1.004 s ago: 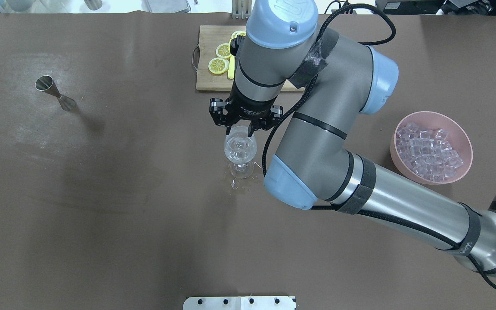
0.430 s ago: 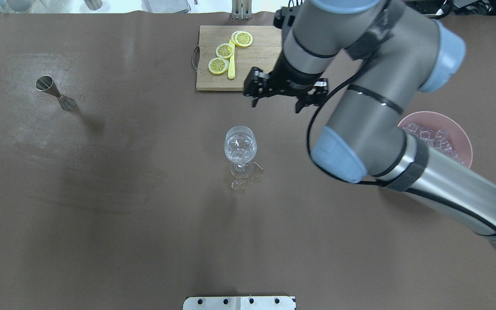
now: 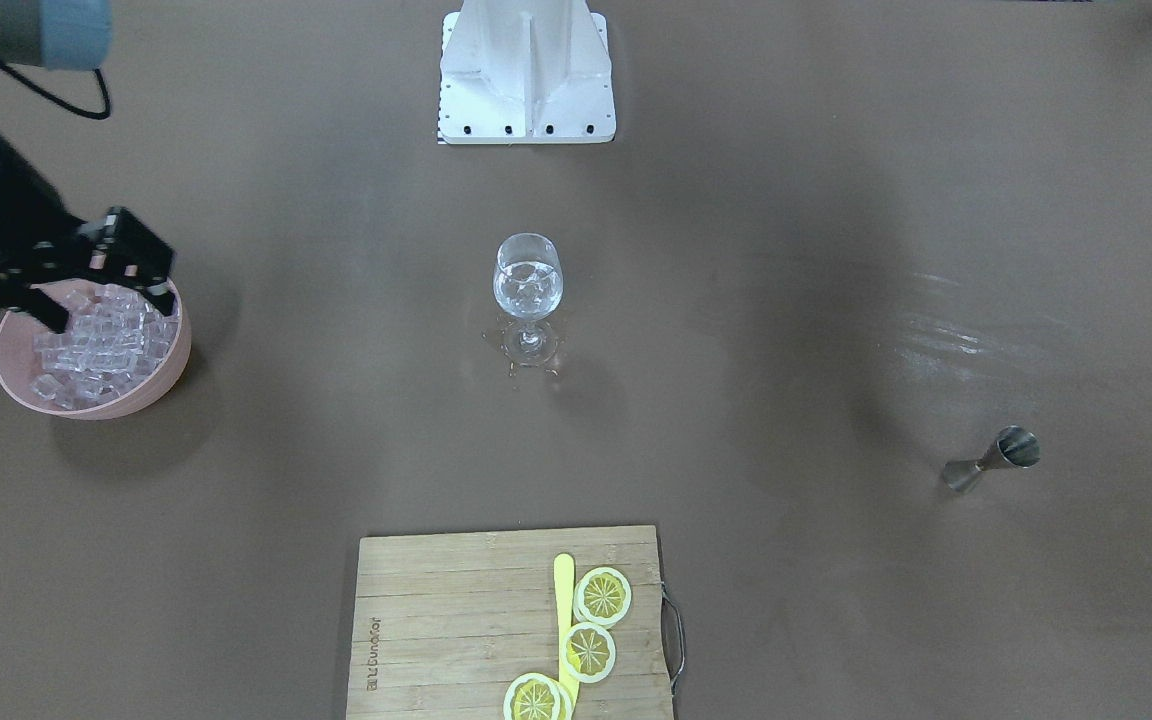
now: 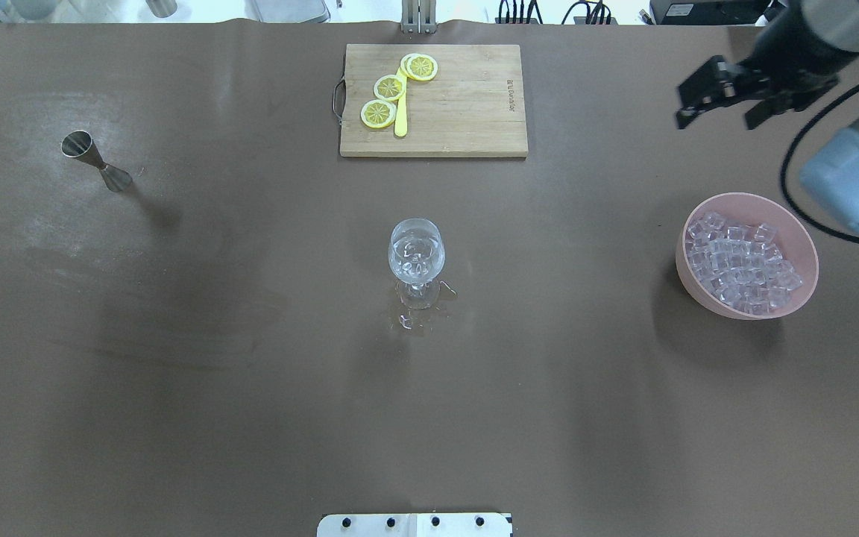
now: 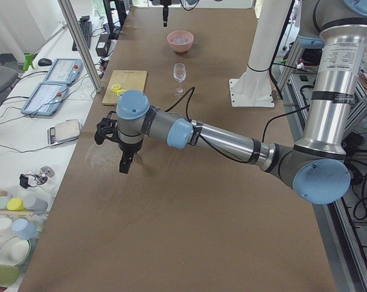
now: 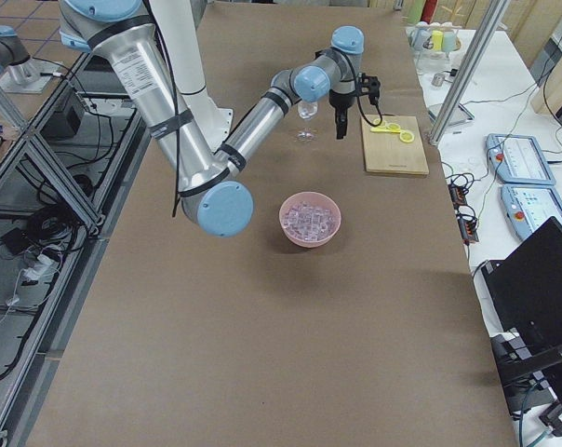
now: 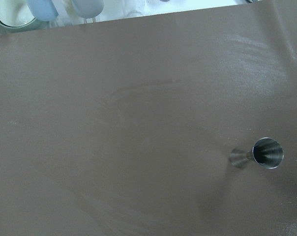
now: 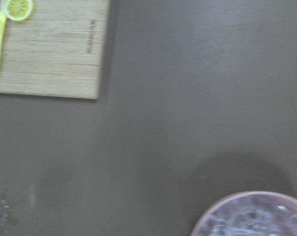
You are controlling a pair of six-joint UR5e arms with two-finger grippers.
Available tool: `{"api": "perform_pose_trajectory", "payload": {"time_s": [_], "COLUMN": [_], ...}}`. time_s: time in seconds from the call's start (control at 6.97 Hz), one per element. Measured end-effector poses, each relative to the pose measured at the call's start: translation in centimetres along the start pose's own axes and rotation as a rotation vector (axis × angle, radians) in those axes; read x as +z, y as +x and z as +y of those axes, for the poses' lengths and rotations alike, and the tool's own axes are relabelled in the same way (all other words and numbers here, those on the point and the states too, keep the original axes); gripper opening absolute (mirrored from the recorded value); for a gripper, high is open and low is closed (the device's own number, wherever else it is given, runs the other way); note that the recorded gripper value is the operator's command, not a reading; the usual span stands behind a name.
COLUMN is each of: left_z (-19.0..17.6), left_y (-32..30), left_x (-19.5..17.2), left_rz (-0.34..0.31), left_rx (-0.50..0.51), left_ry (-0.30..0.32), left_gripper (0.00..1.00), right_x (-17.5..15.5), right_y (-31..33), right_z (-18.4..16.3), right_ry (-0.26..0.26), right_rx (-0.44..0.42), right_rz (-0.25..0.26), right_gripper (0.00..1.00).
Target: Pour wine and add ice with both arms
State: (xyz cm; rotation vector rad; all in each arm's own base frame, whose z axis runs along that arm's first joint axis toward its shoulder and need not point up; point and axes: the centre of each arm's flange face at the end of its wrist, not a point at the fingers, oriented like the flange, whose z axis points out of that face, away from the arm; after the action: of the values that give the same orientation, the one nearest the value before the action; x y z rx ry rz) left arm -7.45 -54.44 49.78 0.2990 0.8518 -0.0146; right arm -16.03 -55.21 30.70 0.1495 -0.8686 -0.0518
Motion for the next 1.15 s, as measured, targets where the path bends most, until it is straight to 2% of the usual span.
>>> {"api": "perform_pose_trajectory", "payload": {"time_s": [0.29, 0.57, 0.86, 1.15], "left_z": [1.7, 4.0, 6.9, 7.7], "left_y": [-0.3, -1.2, -3.4, -4.2], "left_x": [-0.6, -0.1, 1.5, 2.1], "left_rz": [0.001, -0.008, -0.009, -0.024], "left_rx": [0.002, 0.009, 0.011, 0.004], "left_ry": [0.008, 0.003, 0.001, -0.001], "left_gripper": [0.98, 0.98, 0.98, 0.98], "right_x": [-1.3, -2.1, -0.8, 0.3], "right_y": [14.4, 25.7, 31.9, 34.3], "right_z": [1.0, 3.2, 6.7, 8.3], "right_ry": [-0.007, -0.031, -0.068, -0.065], "right_rx": [-0.065, -0.127, -0.130, -0.149], "right_rz": [0.082, 0.122, 0.138, 0.153], "right_gripper": [1.00, 1.00, 1.00, 1.00]}}
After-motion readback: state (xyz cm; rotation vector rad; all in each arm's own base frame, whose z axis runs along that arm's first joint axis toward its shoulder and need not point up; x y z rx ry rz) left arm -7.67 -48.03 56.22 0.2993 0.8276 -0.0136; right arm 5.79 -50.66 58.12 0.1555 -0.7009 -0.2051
